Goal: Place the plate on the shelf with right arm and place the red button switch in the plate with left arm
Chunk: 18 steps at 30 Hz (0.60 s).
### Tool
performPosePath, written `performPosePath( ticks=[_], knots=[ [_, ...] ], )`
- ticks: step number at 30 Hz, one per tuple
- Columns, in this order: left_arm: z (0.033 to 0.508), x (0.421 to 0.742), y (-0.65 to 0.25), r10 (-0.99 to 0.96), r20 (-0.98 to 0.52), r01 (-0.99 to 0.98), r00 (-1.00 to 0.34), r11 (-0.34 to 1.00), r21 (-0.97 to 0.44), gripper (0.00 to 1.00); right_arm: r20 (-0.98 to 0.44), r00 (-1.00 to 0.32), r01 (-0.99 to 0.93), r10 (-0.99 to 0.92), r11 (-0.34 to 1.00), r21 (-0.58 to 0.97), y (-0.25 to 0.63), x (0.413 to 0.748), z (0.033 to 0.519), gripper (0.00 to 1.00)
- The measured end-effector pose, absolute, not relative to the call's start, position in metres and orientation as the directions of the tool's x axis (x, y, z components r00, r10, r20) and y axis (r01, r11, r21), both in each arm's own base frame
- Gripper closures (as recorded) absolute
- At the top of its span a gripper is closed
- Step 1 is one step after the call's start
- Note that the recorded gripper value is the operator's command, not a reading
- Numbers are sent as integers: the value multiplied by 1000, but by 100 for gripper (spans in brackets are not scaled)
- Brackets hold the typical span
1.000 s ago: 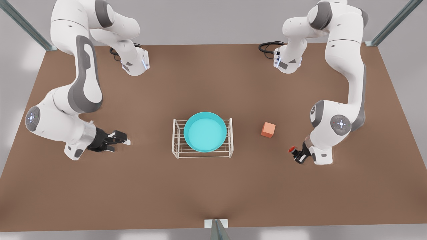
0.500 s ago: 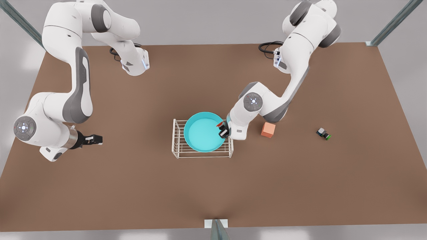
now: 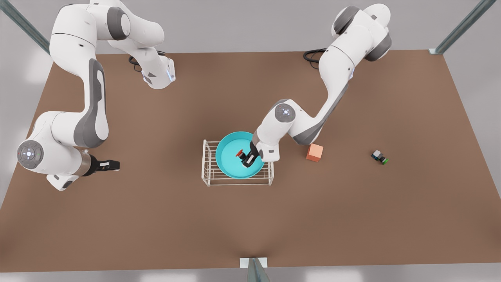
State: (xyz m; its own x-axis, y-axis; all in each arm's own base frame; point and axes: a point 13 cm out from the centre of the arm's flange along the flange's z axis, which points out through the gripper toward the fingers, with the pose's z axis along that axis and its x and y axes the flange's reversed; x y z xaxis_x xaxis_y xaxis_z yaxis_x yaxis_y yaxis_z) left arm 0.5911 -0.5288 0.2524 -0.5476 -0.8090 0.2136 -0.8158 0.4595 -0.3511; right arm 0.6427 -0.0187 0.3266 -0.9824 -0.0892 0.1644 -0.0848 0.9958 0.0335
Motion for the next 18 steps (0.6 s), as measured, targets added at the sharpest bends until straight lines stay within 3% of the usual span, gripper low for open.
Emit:
performPosePath(
  ticks=[5, 9, 10, 11, 18],
  knots=[
    [251, 588, -534, -832, 219, -836, -509, 419, -354, 0, 165, -983, -77, -81, 997, 31, -21, 642, 327, 0],
    [252, 584, -540, -847, 229, -852, -480, 388, -351, 7, 167, -983, -75, -79, 997, 30, -21, 642, 326, 0],
    [250, 584, -540, -850, 230, -856, -473, 382, -348, 32, 167, -983, -74, -78, 997, 30, -21, 642, 326, 0],
    [247, 581, -541, -852, 232, -860, -469, 381, -338, 100, 168, -983, -74, -78, 997, 30, -21, 642, 326, 0],
    [215, 555, -546, -852, 236, -876, -468, 412, -252, 100, 168, -983, -71, -75, 997, 30, -21, 642, 326, 0]
  ],
)
